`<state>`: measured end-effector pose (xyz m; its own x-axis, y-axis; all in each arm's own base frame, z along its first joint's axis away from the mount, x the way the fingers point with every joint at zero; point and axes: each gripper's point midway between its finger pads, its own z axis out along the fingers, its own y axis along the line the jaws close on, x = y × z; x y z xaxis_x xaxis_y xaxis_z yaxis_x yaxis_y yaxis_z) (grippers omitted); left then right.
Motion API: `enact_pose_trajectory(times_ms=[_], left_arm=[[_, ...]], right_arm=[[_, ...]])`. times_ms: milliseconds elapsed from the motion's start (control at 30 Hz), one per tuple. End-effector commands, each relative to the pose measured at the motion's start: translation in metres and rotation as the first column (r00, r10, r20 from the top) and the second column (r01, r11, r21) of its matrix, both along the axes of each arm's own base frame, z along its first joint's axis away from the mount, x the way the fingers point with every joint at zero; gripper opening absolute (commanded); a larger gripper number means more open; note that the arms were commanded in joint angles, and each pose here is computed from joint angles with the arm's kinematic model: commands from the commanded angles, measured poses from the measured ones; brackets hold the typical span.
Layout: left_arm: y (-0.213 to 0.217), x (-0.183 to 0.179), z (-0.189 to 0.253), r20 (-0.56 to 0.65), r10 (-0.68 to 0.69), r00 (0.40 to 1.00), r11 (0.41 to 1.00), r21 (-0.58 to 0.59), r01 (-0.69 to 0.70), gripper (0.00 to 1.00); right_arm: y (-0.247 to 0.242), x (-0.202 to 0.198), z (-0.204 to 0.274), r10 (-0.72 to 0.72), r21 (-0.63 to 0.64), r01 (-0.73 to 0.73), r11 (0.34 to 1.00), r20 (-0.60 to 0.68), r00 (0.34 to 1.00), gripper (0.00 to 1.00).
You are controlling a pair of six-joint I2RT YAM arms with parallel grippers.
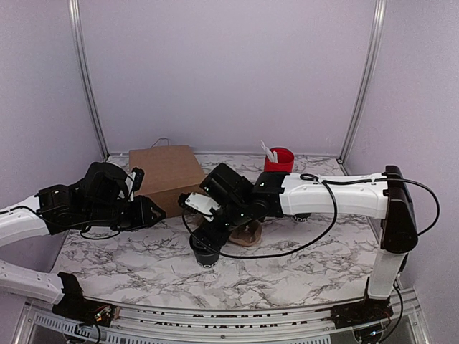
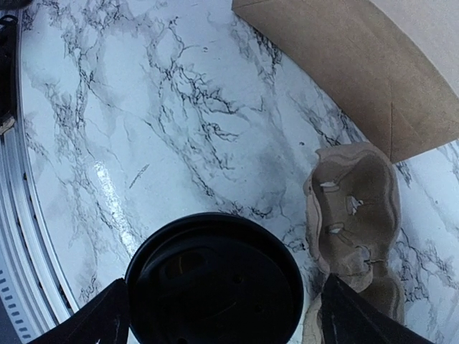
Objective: Pack the takeout coffee
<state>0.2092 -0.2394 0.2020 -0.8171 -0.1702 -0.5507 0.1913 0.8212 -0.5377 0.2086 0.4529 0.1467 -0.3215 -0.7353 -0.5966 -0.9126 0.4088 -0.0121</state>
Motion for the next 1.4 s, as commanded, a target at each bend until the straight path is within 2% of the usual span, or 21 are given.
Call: enact_pose_trajectory(times_ms=[0, 167, 633, 800, 1000, 1200, 1367], left_arm=[[0.003, -0.001, -0.006, -0.006, -0.004, 1.000, 1.000, 0.015, 0.004, 0.34], [0.003, -0.001, -0.006, -0.006, -0.006, 1.000, 1.000, 0.014, 0.006, 0.34], [0.001, -0.001, -0.006, -0.003, -0.014, 1.000, 1.000, 0.013, 0.014, 0.34], [0.002, -0.002, -0.007, -0.003, -0.012, 1.000, 1.000, 0.009, 0.012, 0.34], [0.001, -0.002, -0.010, -0.007, -0.012, 1.000, 1.000, 0.001, 0.012, 0.34], [-0.003, -0.003, -0.014, -0.018, -0.023, 1.000, 1.000, -0.010, 0.023, 0.34], [-0.005, -0.004, -0.018, -0.028, -0.030, 0.999, 0.999, -0.013, 0.030, 0.34]], right_arm=[[0.002, -0.001, 0.009, 0.045, 0.037, -0.044, 0.998, -0.012, 0.999, 0.89], [0.000, -0.002, 0.002, 0.039, 0.020, -0.038, 0.999, -0.026, 0.999, 0.86], [-0.005, -0.003, -0.011, -0.092, -0.023, 0.091, 0.996, -0.036, 0.995, 0.79], [-0.012, 0.010, -0.003, -0.242, -0.021, 0.242, 0.970, -0.025, 0.970, 0.74], [-0.012, 0.011, -0.007, -0.469, -0.003, 0.472, 0.881, -0.123, 0.875, 0.68], [0.007, -0.002, -0.014, -0.558, 0.009, 0.567, 0.823, -0.171, 0.812, 0.75], [0.008, -0.001, -0.001, -0.580, 0.050, 0.595, 0.802, -0.172, 0.797, 0.82]])
